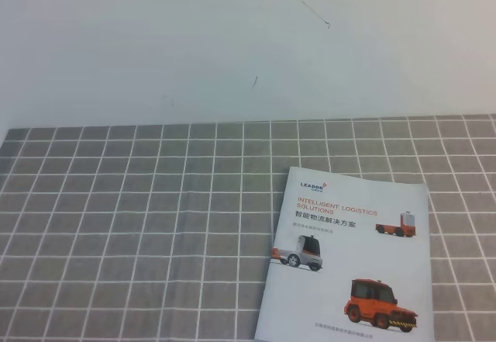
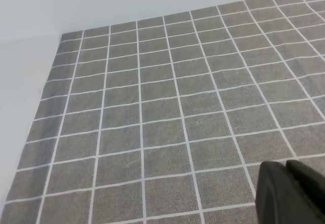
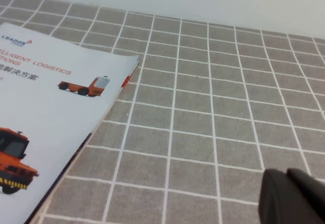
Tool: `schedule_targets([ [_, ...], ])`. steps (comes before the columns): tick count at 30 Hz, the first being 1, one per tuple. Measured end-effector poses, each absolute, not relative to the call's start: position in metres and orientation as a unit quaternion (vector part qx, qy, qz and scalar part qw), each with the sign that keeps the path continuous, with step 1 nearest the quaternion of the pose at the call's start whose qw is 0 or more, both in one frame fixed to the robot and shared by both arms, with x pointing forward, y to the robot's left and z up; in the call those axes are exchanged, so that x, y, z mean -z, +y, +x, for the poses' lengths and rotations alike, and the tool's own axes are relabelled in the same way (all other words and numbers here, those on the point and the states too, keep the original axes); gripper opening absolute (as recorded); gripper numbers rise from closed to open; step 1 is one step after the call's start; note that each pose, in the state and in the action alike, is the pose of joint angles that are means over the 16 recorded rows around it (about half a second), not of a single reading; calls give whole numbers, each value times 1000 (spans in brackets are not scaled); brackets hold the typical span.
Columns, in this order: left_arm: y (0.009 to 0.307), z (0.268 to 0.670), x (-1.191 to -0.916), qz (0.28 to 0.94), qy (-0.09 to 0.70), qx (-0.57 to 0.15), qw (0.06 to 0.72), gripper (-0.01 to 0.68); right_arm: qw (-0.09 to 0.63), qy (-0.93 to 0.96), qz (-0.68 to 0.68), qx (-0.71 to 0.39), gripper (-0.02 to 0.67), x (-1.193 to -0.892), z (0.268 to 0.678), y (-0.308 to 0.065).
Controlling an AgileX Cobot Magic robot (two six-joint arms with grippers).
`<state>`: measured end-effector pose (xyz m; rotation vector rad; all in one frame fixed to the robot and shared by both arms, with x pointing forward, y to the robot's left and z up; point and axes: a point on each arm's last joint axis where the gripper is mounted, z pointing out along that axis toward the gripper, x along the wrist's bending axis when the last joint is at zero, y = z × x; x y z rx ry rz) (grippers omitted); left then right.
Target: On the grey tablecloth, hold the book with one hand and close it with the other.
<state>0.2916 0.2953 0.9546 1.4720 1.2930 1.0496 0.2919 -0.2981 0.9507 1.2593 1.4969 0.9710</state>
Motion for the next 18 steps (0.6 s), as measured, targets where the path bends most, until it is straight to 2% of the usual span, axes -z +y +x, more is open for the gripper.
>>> schedule_targets([
  [18,295,292,-955,594,521,-423,443,-3,461,608,512,-395,-1,-951,292,-298],
])
